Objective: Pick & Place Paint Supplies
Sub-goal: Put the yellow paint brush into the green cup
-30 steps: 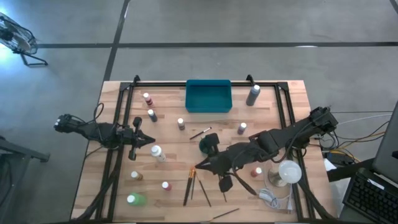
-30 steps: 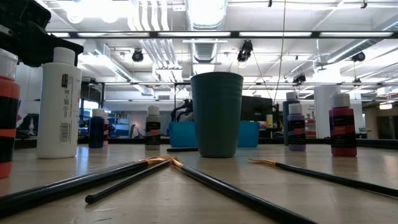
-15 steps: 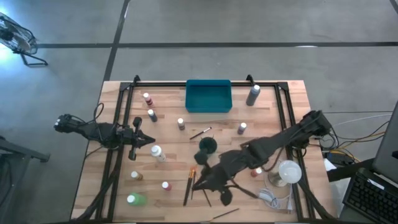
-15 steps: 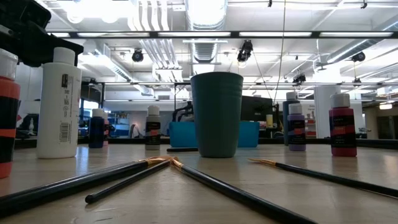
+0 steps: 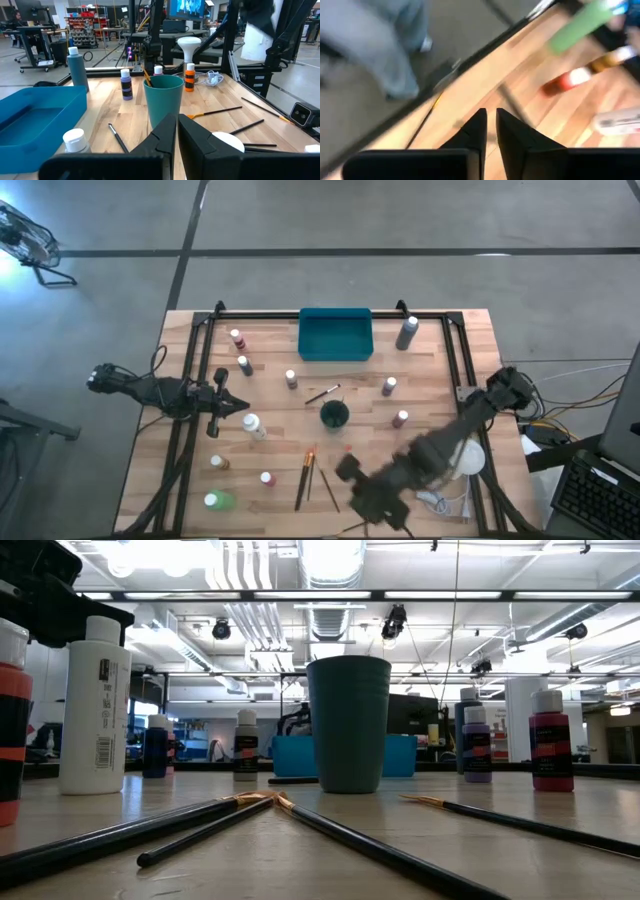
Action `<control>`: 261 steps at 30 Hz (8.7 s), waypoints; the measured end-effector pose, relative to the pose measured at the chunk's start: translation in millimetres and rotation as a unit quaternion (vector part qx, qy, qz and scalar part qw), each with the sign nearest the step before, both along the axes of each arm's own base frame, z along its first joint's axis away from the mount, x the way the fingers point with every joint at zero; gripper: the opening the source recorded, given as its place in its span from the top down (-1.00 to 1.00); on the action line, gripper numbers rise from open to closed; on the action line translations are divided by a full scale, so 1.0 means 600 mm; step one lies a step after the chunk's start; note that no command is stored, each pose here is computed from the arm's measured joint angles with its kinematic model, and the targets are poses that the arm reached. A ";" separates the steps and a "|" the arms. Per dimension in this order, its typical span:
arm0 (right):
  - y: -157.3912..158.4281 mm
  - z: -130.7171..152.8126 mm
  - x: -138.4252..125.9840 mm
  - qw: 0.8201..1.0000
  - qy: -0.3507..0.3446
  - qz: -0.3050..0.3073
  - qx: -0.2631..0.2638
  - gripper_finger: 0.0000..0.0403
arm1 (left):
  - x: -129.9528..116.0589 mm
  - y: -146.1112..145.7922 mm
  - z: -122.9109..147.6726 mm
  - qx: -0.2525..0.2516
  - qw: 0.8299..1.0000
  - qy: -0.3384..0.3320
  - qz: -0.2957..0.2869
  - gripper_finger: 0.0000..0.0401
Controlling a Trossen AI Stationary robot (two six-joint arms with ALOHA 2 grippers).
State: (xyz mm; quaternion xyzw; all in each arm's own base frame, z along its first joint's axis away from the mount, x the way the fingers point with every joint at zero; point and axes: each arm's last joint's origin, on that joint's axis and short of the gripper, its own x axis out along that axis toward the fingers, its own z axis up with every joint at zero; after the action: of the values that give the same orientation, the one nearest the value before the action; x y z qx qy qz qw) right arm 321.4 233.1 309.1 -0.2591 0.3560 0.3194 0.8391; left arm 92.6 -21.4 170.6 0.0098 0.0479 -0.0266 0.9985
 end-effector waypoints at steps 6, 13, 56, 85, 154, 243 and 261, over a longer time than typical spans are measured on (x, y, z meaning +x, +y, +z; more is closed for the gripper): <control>0.034 -0.061 -0.050 0.996 0.042 0.024 -0.072 0.94 | 0.000 0.000 0.000 0.000 1.000 0.000 0.000 0.87; 0.055 -0.087 -0.025 1.000 0.012 -0.009 0.005 0.72 | 0.000 0.000 0.000 0.000 1.000 0.000 0.000 0.87; 0.131 -0.241 0.002 0.986 0.086 -0.144 -0.023 0.36 | 0.000 0.000 0.000 0.000 1.000 0.000 0.000 0.87; 0.142 -0.272 0.006 0.986 0.078 -0.149 -0.021 0.29 | 0.000 0.000 0.000 0.000 1.000 0.000 0.000 0.87; 0.064 -0.155 0.130 0.976 0.117 -0.181 0.011 0.50 | 0.000 0.000 0.000 0.000 1.000 0.000 0.000 0.87; 0.051 -0.319 0.145 0.959 0.173 -0.187 0.121 0.70 | 0.000 0.000 0.000 0.000 1.000 0.001 0.000 0.87; 0.057 -0.321 0.136 0.954 0.201 -0.186 0.124 0.49 | 0.000 0.000 0.000 0.000 1.000 0.001 0.000 0.87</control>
State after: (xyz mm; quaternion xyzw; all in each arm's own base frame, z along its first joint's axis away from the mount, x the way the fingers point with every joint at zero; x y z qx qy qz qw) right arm 402.9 267.5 116.4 -0.0129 0.5168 0.2447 0.8203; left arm 92.7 -21.5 170.6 0.0099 0.0487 -0.0267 0.9984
